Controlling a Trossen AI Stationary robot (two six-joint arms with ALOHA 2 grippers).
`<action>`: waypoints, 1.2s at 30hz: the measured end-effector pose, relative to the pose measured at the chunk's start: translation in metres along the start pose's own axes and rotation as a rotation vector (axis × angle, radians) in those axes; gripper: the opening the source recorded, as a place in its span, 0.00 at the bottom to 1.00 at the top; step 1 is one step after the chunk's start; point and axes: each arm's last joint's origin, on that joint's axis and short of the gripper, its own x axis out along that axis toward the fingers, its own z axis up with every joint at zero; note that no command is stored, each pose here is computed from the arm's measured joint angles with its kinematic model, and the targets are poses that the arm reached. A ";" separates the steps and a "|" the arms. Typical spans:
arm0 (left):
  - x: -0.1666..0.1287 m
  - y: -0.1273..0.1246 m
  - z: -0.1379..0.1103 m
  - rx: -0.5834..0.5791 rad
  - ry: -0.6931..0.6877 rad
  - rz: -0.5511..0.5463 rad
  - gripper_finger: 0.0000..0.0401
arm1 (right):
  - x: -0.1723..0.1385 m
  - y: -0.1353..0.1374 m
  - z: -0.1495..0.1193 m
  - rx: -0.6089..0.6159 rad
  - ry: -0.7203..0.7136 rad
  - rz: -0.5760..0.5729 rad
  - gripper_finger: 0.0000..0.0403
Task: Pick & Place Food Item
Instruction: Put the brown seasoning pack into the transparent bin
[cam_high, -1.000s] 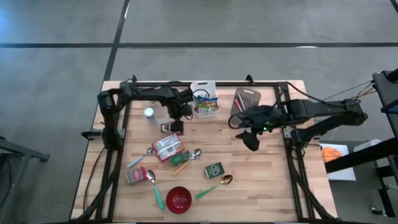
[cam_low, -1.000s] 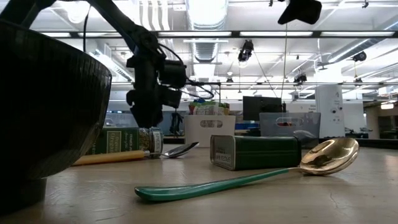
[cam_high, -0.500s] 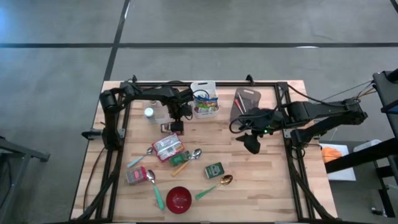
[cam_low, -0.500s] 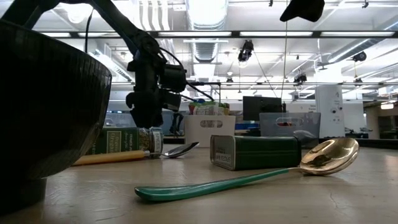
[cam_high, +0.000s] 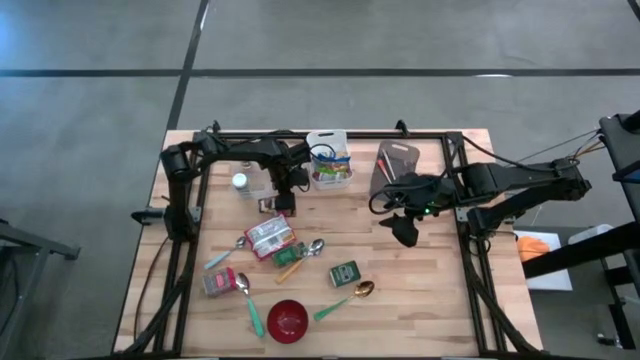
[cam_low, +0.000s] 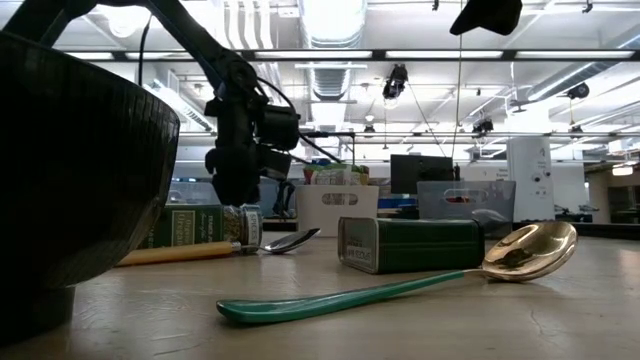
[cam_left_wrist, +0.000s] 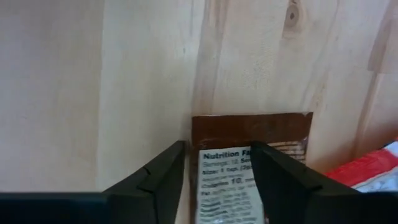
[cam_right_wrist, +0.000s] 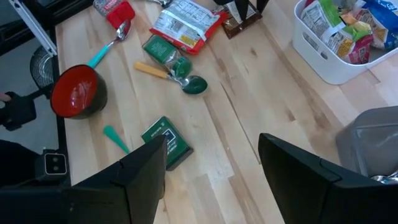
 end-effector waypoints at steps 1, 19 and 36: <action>0.000 -0.001 0.000 -0.010 0.005 -0.005 0.45 | 0.000 0.000 0.000 0.000 0.000 0.000 0.62; 0.005 -0.022 -0.008 0.096 0.084 -0.189 0.44 | 0.000 0.000 0.000 -0.005 0.000 -0.001 0.62; -0.002 -0.020 -0.007 0.049 0.123 -0.119 0.44 | 0.000 0.000 0.000 -0.004 0.000 0.000 0.62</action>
